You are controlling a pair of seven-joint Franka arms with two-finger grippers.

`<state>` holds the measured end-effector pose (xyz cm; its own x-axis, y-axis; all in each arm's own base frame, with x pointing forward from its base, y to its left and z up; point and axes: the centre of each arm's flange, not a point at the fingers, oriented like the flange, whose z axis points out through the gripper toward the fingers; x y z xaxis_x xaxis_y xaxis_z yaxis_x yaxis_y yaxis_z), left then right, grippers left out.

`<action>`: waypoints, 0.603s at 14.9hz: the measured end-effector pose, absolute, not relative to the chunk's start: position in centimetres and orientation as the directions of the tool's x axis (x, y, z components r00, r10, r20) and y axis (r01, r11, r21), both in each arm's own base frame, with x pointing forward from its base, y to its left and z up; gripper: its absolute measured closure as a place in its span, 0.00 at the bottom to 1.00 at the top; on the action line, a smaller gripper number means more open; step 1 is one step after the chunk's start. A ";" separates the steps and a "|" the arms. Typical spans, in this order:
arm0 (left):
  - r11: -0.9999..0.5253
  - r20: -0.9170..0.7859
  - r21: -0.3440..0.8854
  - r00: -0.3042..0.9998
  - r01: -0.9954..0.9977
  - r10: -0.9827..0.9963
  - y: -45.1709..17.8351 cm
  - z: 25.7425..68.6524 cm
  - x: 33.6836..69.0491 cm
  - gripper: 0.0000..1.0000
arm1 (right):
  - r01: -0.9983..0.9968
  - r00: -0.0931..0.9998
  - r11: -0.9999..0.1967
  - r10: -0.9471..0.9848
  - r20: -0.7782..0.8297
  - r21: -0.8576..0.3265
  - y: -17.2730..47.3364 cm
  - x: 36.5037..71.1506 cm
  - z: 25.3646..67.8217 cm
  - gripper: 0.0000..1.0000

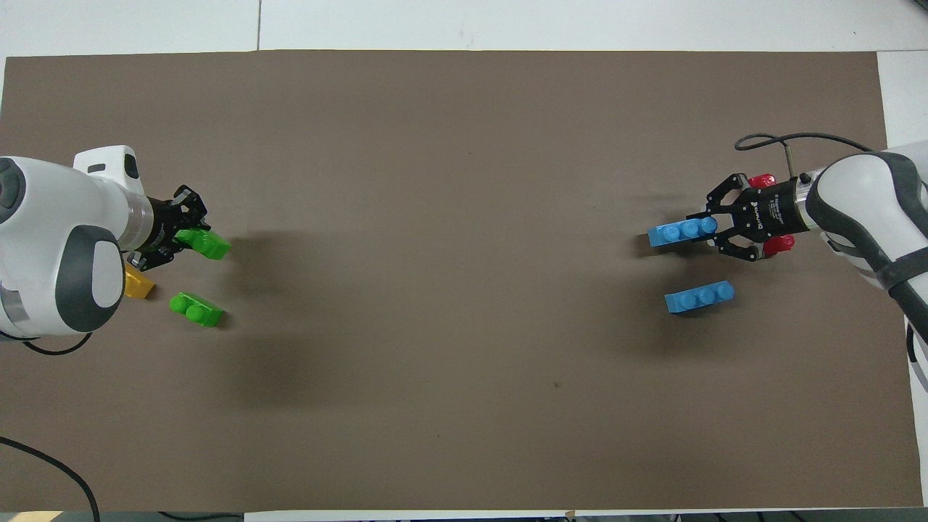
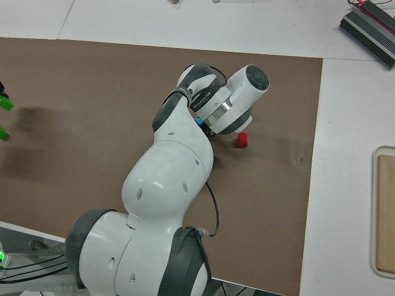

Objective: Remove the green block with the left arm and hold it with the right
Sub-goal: 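Lower the green brick with the left gripper while the right gripper lowers blue, then open the left gripper while the right gripper opens and releases the blue brick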

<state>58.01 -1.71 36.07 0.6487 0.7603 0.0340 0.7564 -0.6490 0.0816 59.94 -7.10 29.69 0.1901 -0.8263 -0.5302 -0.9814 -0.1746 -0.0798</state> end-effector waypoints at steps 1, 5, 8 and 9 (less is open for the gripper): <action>-0.648 0.035 0.084 0.648 0.757 0.761 -1.6 35.6 58.2 0.64 | -0.982 0.189 -0.174 -0.827 -0.530 -0.079 -7.3 59.9 29.5 0.65; -0.655 0.033 0.085 0.655 0.751 0.755 -1.9 33.4 58.6 0.64 | -0.982 0.187 -0.166 -0.833 -0.521 -0.086 -7.4 59.9 29.3 0.65; -0.674 0.020 0.069 0.674 0.735 0.738 -1.9 31.7 58.7 0.64 | -0.983 0.182 -0.156 -0.842 -0.508 -0.095 -7.6 59.9 29.0 0.65; -0.679 0.019 0.068 0.680 0.731 0.733 -1.8 31.4 58.7 0.64 | -0.984 0.181 -0.154 -0.842 -0.508 -0.094 -7.6 59.8 28.9 0.65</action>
